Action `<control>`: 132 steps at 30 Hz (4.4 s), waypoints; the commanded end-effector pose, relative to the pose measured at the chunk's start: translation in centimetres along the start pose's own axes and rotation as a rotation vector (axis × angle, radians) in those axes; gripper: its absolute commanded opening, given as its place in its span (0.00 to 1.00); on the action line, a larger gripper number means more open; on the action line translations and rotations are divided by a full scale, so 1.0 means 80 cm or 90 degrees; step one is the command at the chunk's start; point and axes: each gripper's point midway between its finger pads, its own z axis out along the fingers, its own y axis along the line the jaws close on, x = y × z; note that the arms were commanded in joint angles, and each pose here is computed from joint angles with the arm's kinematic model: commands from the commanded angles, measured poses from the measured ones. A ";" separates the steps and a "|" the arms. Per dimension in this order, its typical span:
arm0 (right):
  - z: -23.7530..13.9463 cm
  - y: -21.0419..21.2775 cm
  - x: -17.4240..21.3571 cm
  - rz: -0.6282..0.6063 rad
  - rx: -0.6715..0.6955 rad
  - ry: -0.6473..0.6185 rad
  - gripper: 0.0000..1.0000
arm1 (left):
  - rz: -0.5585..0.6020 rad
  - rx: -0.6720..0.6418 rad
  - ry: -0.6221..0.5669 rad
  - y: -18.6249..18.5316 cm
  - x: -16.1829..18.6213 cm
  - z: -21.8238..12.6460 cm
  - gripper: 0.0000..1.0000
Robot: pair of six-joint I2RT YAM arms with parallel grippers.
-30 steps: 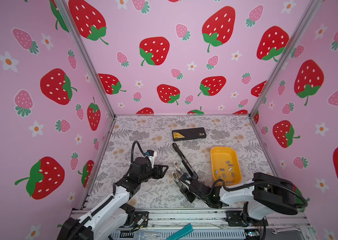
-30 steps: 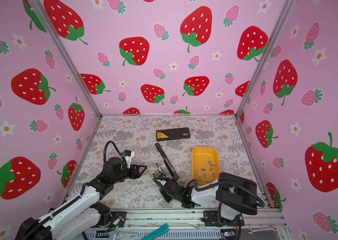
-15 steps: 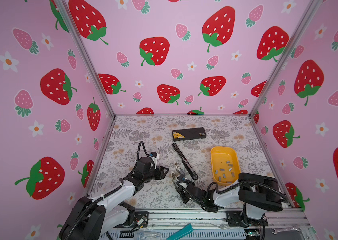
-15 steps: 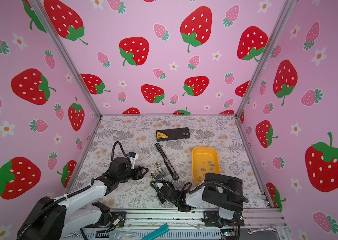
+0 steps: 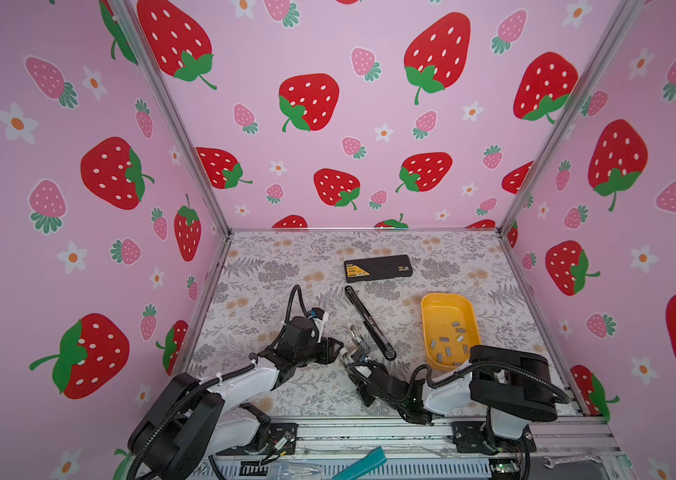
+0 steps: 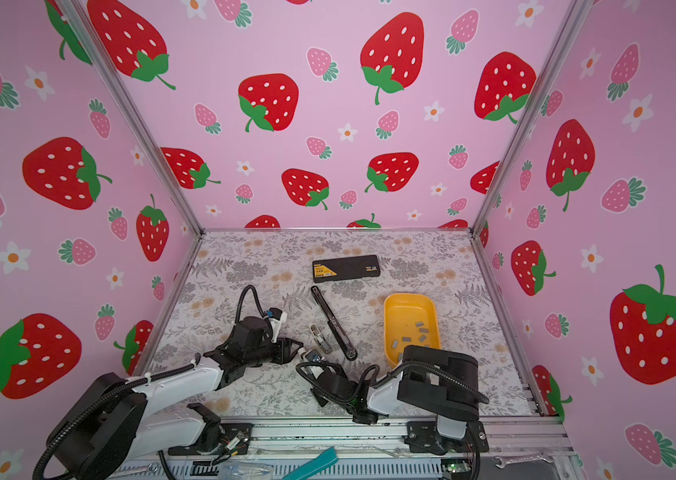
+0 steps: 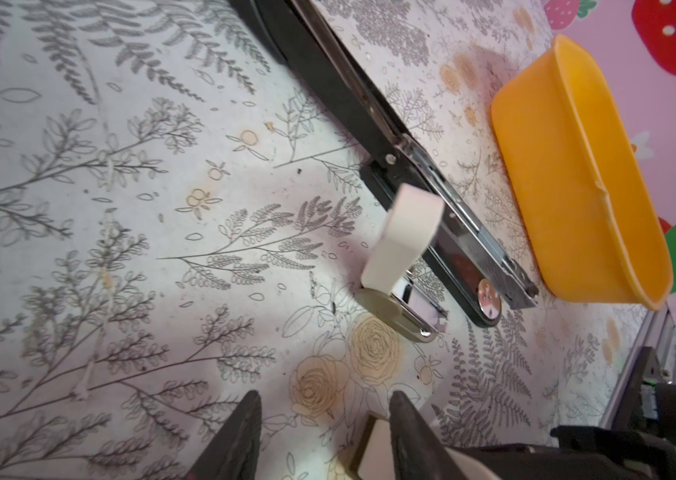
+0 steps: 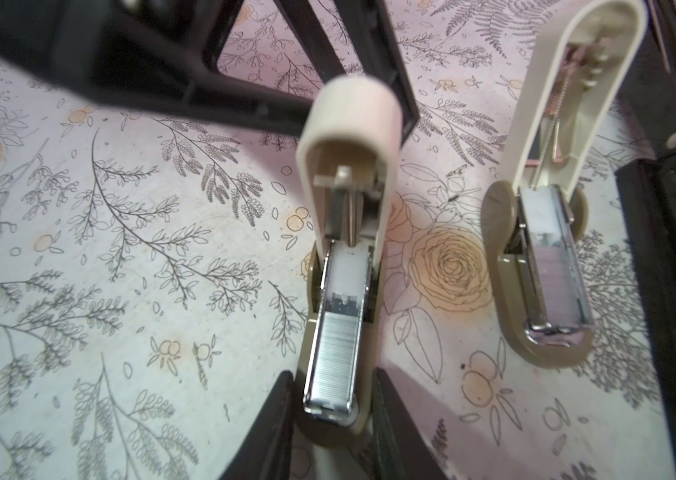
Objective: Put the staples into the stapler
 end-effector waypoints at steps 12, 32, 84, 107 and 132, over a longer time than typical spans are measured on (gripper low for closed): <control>0.007 0.005 0.042 -0.039 -0.023 0.078 0.38 | 0.056 -0.028 -0.065 -0.005 0.022 -0.030 0.54; -0.088 0.006 -0.092 0.020 -0.064 -0.121 0.30 | 0.073 -0.017 -0.060 -0.016 0.032 -0.035 0.52; -0.003 -0.015 0.017 0.046 -0.008 0.038 0.22 | 0.092 -0.058 -0.013 -0.005 0.061 -0.001 0.41; -0.037 -0.008 -0.052 0.023 0.021 -0.040 0.29 | 0.116 -0.086 -0.041 -0.022 0.019 -0.010 0.47; 0.001 -0.087 -0.010 0.029 0.093 0.054 0.44 | 0.033 -0.061 -0.061 -0.037 -0.072 -0.011 0.63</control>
